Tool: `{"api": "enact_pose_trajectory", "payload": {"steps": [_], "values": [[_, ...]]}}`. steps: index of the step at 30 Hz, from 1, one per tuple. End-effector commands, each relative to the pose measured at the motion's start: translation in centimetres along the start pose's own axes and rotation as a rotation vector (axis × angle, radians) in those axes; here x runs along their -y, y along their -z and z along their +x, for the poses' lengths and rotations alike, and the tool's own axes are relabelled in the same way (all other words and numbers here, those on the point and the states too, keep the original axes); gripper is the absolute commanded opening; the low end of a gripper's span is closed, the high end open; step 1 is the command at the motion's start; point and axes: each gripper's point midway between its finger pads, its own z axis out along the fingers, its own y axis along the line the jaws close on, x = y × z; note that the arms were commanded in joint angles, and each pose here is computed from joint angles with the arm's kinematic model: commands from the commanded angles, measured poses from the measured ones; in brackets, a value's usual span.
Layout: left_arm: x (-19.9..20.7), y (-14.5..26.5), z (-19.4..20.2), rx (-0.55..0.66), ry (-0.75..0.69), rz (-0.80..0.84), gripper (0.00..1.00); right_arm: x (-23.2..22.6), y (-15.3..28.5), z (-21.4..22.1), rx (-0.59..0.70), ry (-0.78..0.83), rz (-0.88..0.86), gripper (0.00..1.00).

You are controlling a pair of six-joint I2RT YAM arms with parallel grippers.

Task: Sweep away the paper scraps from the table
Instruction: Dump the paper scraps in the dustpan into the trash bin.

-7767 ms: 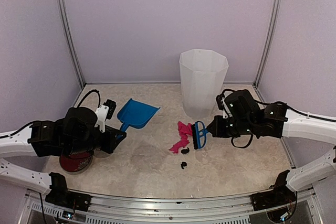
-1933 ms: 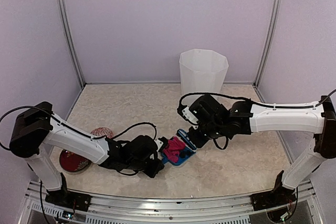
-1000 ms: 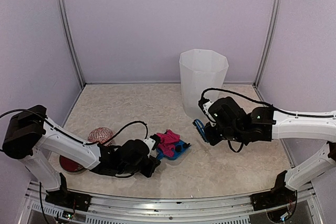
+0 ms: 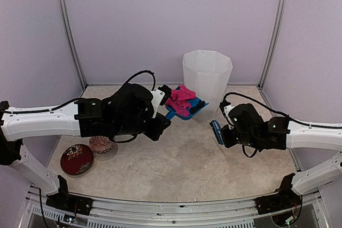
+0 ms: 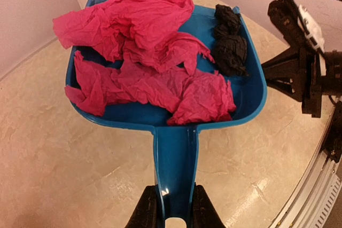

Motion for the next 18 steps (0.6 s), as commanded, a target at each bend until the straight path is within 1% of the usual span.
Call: {"api": "enact_pose_trajectory", "payload": {"steps": [1,5,8,12,18], "values": [[-0.4,1.7,-3.2,-0.005,-0.052,0.022,0.00,0.3,0.3,-0.2,0.031,-0.039,-0.022,0.00],[-0.9,2.0,-6.2,-0.006,-0.073,0.035,0.00,0.4,0.3,0.2,0.031,-0.049,-0.028,0.00],[-1.1,1.3,-8.3,-0.003,-0.103,0.043,0.00,0.3,0.2,0.6,0.028,-0.055,-0.040,0.00],[-1.0,-0.2,-10.7,-0.006,-0.132,0.070,0.00,0.4,0.3,0.8,0.031,-0.061,-0.043,0.00],[-0.9,-2.6,-13.8,0.017,-0.138,0.118,0.00,0.3,0.4,1.4,0.040,-0.087,-0.066,0.00]]}}
